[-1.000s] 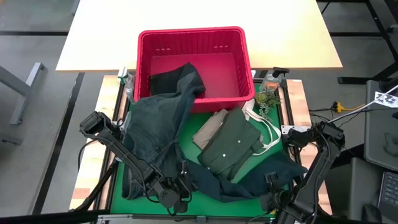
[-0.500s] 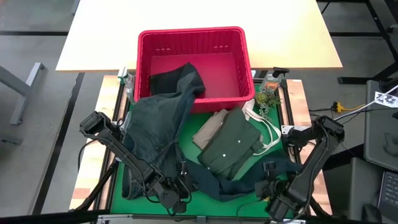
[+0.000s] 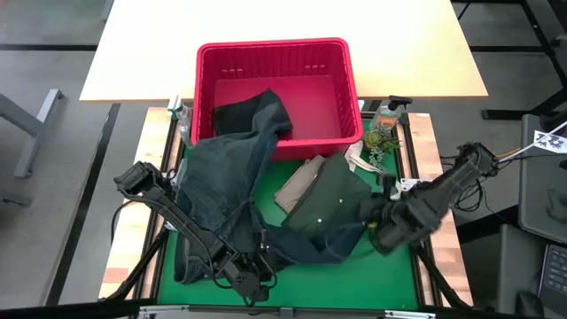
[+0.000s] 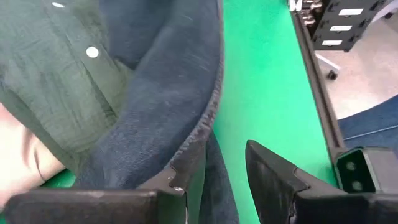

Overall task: Fold laundry
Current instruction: Fold the dark blue pants

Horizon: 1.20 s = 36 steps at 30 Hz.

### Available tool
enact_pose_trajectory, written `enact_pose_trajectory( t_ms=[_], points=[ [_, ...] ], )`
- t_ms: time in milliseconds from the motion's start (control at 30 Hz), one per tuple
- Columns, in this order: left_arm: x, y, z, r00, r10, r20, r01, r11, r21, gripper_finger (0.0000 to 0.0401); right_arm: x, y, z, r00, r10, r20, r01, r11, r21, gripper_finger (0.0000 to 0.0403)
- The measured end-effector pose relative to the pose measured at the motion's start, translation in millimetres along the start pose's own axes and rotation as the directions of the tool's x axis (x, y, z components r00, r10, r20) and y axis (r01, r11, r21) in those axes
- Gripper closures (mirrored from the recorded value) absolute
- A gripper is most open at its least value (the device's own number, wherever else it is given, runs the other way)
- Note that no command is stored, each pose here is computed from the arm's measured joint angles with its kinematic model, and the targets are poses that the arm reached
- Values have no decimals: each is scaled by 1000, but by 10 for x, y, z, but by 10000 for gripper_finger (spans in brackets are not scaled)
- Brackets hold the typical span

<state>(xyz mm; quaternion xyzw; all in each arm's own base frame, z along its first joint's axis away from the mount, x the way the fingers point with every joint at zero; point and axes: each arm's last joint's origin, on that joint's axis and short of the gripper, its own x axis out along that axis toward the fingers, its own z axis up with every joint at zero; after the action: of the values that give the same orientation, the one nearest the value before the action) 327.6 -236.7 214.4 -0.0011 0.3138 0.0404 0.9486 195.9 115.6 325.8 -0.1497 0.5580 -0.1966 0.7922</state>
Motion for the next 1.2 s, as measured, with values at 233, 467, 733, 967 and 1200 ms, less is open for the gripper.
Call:
enact_pose_trajectory(
  t_ms=[233,467,733,967,1200],
  points=[
    [37,22,-4,1000,9,-5,-9,1000,5,291,362,-348,129,988,-87,-130,81,995,-53,385],
    [52,45,7,1000,20,-3,-20,999,29,291,684,-693,158,954,-126,-272,130,991,-3,395],
    [209,310,140,991,133,32,-134,991,14,291,796,-855,156,935,-35,-353,73,993,96,391],
    [346,557,272,980,189,58,-186,981,-56,291,800,-857,154,932,-9,-361,52,993,108,387],
    [421,716,328,974,221,56,-215,973,-86,291,800,-855,155,933,-7,-361,50,993,109,387]
  ],
)
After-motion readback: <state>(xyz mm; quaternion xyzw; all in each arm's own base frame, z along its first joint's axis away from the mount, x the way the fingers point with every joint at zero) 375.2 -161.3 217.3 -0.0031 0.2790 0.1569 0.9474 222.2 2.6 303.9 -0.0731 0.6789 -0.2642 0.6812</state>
